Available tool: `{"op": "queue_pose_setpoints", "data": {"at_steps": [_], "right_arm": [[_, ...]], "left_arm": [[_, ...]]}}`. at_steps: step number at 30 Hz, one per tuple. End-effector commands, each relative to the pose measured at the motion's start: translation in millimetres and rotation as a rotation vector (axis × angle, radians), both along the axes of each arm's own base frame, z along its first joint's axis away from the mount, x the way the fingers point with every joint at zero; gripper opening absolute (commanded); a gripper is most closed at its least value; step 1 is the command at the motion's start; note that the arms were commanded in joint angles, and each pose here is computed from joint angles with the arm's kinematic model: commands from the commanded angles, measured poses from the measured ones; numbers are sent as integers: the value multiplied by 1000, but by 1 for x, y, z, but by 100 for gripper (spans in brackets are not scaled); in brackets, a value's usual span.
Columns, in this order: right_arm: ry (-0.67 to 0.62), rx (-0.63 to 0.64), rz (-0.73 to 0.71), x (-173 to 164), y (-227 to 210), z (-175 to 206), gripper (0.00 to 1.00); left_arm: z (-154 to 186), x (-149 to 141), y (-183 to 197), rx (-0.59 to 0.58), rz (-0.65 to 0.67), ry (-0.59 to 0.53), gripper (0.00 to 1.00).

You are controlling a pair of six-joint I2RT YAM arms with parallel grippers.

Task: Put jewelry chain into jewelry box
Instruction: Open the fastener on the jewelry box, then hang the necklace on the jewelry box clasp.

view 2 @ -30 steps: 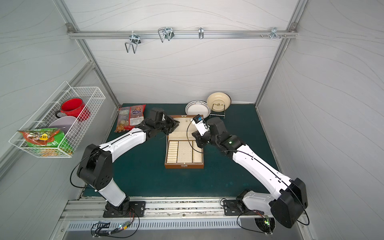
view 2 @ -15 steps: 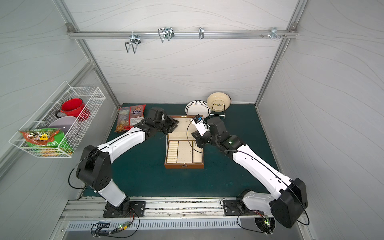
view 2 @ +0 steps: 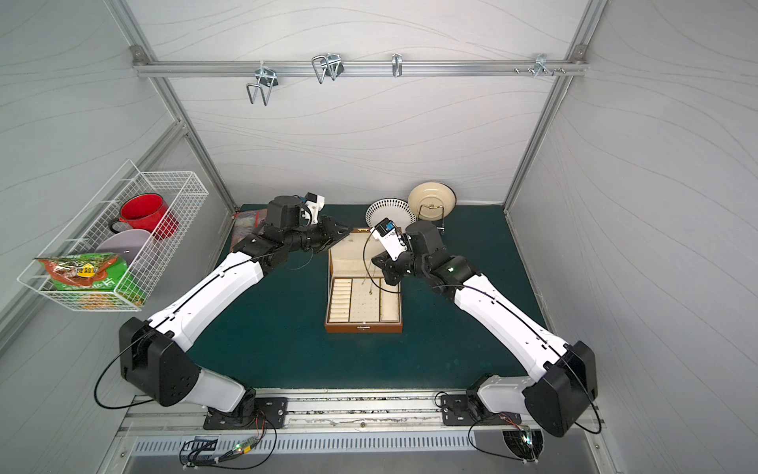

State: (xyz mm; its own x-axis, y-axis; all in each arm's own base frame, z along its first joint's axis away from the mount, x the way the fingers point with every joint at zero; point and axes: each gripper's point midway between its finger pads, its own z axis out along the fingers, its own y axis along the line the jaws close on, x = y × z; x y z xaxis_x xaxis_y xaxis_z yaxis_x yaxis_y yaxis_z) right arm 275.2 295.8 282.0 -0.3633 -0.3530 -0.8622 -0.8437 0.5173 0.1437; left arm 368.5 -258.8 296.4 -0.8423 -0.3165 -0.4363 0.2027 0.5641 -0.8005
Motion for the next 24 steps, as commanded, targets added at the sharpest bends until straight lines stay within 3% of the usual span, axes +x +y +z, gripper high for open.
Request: {"op": "queue_pose_setpoints", "data": {"at_steps": [1,13,24], "right_arm": [[36,4,69,-6,5,5,0],[72,8,114,-5,10,19,0],[105,27,130,-10,13,19,0]], "left_arm": [[1,-27,-2,71,-166,-125,28],[-4,-75,-21,46,-381,-271,26],[-6,-77,-34,45,-396,-314,27]]}}
